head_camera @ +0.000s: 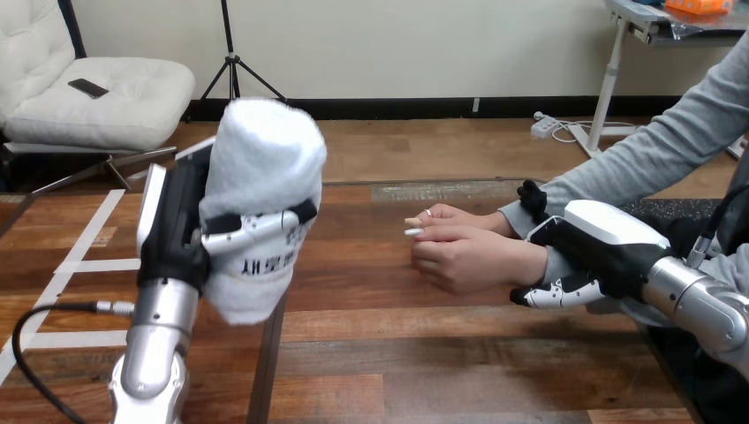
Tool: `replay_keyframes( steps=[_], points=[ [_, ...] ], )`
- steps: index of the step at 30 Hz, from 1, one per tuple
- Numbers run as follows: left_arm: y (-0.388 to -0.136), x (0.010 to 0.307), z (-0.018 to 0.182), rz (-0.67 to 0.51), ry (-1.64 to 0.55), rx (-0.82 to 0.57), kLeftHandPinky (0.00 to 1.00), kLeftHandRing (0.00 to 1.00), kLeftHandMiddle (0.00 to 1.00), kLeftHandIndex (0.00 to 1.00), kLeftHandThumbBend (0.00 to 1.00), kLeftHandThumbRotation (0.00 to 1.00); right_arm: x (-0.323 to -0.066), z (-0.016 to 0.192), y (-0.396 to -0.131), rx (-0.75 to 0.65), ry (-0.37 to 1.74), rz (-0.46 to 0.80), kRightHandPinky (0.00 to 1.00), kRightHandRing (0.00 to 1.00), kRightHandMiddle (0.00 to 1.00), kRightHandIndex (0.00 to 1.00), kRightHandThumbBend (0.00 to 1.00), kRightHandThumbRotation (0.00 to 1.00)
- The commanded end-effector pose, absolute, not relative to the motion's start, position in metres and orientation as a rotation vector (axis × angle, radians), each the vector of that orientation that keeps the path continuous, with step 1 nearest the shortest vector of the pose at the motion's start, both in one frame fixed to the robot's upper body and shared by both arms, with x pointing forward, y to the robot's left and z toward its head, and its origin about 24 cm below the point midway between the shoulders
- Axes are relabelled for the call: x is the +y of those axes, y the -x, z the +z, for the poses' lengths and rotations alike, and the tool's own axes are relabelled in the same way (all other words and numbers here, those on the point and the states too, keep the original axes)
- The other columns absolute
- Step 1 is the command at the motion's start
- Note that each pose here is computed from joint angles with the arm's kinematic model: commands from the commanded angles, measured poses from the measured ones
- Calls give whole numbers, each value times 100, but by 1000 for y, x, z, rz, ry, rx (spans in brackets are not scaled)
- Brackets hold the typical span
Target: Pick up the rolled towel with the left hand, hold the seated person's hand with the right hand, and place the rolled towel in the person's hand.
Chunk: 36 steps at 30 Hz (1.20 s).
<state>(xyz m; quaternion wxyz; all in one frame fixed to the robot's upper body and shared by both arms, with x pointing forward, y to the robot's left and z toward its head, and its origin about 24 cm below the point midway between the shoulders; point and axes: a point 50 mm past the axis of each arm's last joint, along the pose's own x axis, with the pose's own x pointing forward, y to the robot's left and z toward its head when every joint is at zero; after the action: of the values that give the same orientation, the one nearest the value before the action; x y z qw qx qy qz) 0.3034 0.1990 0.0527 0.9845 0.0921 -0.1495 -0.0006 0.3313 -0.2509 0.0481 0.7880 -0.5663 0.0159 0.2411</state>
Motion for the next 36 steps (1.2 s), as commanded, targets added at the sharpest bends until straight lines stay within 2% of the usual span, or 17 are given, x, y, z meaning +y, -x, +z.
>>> replay_keyframes(
  steps=[1,36],
  points=[
    [-320,190,89,-30,-207,-455,30,34,38,40,61,0,-244,64,-341,-35,1195,489,35,39,44,47,60,36],
    [-320,195,90,-26,-211,-463,29,33,38,40,60,0,-243,63,-340,-21,1163,504,36,39,44,47,63,37]
  ],
)
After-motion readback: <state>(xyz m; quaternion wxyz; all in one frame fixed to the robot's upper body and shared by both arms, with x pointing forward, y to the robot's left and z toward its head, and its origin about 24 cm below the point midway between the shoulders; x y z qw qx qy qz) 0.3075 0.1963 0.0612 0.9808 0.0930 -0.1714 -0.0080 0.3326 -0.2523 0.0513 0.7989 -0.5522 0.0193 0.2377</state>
